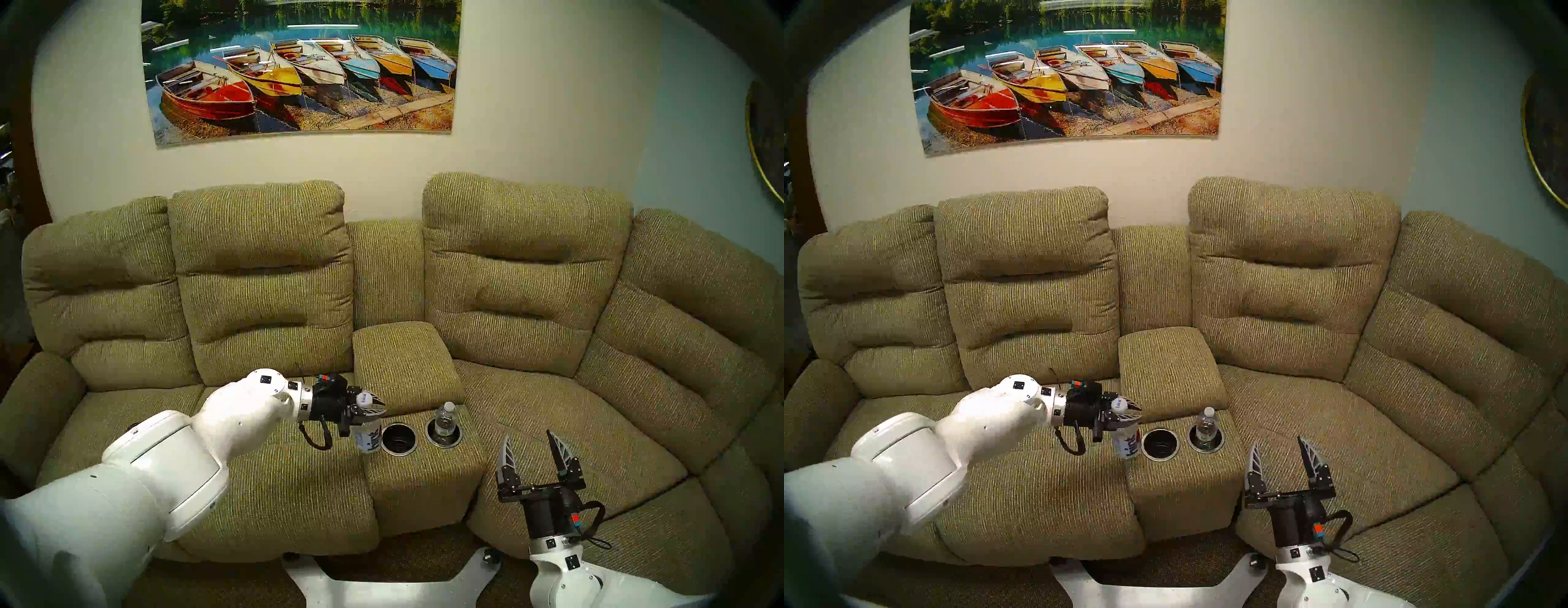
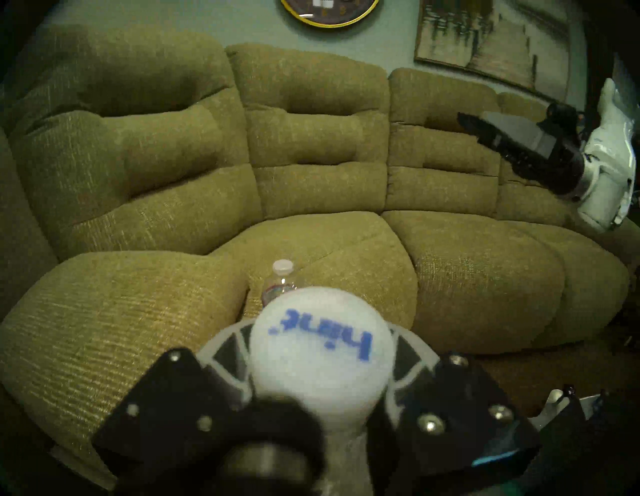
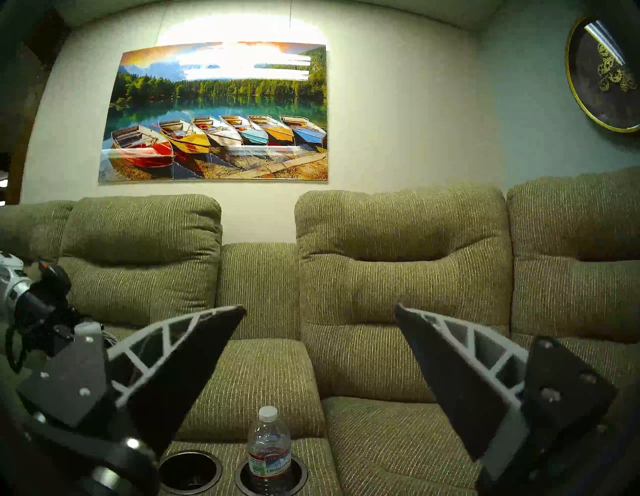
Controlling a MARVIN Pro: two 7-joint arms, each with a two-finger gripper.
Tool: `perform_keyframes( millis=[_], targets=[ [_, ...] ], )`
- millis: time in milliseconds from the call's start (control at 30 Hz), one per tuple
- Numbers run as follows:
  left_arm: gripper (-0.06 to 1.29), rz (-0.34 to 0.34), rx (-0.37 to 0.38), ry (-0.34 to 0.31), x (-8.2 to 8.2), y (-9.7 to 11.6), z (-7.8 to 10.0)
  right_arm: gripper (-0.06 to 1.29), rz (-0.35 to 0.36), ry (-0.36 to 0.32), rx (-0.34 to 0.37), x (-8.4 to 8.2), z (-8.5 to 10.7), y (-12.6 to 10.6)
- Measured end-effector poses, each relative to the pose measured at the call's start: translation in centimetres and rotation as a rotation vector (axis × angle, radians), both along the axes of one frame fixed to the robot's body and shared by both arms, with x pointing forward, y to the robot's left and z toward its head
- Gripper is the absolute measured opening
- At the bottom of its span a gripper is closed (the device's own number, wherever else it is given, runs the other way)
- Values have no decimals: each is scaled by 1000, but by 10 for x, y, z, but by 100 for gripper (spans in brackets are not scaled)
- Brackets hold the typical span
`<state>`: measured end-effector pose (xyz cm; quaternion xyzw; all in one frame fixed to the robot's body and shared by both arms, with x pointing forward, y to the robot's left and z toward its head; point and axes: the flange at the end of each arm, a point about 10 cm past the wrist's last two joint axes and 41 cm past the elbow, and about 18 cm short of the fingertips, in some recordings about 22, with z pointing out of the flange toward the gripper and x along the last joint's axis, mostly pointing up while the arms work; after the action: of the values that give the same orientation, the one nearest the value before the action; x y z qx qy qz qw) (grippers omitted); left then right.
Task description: Put bottles into cup holders
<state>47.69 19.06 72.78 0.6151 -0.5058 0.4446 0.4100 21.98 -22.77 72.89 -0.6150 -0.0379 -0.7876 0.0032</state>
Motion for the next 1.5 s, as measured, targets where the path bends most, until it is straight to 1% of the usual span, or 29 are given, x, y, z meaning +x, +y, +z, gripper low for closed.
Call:
perform_keyframes(
  millis=[133, 233, 367, 467, 533, 600, 767, 967, 1200, 1500],
  targets=[
    [43, -25, -20, 14, -4, -4, 2, 120, -17, 18, -47, 3, -6, 6],
    [43, -20, -16, 16, -6, -7, -1, 120, -35, 16, -66, 6, -9, 9],
    [43, 6, 9, 2, -5, -11, -6, 120, -58, 7, -72, 9, -8, 11],
    [43, 34, 42, -19, -2, -16, -11, 120, -70, -4, -71, 12, -6, 14],
    [43, 45, 50, -23, 0, -16, -12, 120, -73, -6, -71, 13, -6, 15],
    [43, 73, 66, -27, 3, -18, -15, 120, -79, -10, -70, 14, -5, 16],
    [43, 111, 75, -28, 8, -23, -17, 120, -83, -16, -68, 15, -4, 17],
    [43, 154, 63, -32, 16, -38, -14, 120, -87, -24, -63, 15, -3, 19],
    [43, 186, 61, -33, 22, -49, -12, 120, -89, -28, -62, 16, -3, 19],
    [43, 240, 85, -26, 21, -62, -23, 120, -92, -32, -62, 16, -3, 20]
  ],
)
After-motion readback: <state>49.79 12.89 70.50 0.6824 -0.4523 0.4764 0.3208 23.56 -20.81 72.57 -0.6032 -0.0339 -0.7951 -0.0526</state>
